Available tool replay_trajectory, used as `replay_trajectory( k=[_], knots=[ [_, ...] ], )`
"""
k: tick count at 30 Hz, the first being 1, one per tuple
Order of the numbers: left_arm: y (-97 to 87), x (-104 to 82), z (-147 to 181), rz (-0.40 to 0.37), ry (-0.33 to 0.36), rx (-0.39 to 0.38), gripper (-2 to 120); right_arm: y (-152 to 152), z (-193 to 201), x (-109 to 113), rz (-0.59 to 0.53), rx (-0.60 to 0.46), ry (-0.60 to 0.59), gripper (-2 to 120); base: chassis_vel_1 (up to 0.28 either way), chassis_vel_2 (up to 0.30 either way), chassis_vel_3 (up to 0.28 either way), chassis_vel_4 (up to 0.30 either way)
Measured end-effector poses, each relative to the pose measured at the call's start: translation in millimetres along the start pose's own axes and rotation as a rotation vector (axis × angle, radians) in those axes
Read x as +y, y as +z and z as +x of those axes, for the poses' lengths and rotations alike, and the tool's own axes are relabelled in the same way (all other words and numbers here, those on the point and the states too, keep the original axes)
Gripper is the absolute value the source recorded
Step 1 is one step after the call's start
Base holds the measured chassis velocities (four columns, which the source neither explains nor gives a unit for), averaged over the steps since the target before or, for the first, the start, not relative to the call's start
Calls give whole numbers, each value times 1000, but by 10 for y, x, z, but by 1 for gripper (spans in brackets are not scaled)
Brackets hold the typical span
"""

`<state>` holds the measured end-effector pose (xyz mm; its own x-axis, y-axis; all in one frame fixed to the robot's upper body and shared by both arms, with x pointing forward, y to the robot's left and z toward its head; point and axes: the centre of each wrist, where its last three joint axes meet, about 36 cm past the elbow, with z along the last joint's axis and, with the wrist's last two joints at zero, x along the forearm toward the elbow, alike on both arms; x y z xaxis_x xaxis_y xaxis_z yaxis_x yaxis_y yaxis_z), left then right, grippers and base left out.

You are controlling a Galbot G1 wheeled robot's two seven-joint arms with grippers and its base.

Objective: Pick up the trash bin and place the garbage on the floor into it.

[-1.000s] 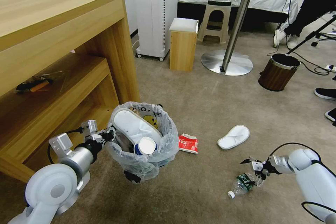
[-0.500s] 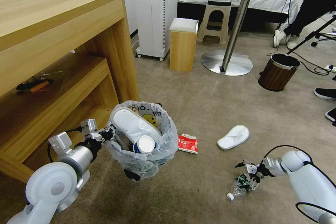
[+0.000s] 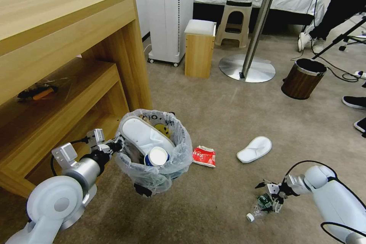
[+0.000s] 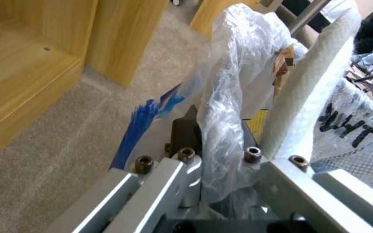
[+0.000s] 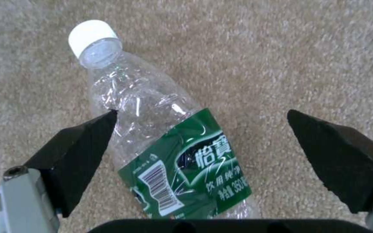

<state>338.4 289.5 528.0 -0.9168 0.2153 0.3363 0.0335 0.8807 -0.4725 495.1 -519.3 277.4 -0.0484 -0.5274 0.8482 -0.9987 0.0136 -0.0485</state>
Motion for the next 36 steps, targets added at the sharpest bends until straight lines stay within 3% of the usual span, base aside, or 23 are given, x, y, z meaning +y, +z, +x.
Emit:
replay_trajectory(
  k=[16,19,36],
  knots=[
    [10,7,1,2,-2,3,3,14,-105,46,-6,-15,-48,100,0,0,0,0],
    [0,1,12,0,-1,-1,3,-4,-125,34,-3,-14,-61,91,0,0,0,0],
    [4,2,14,3,-2,-3,3,-6,-197,55,-1,-5,-93,86,0,0,0,0]
  ],
)
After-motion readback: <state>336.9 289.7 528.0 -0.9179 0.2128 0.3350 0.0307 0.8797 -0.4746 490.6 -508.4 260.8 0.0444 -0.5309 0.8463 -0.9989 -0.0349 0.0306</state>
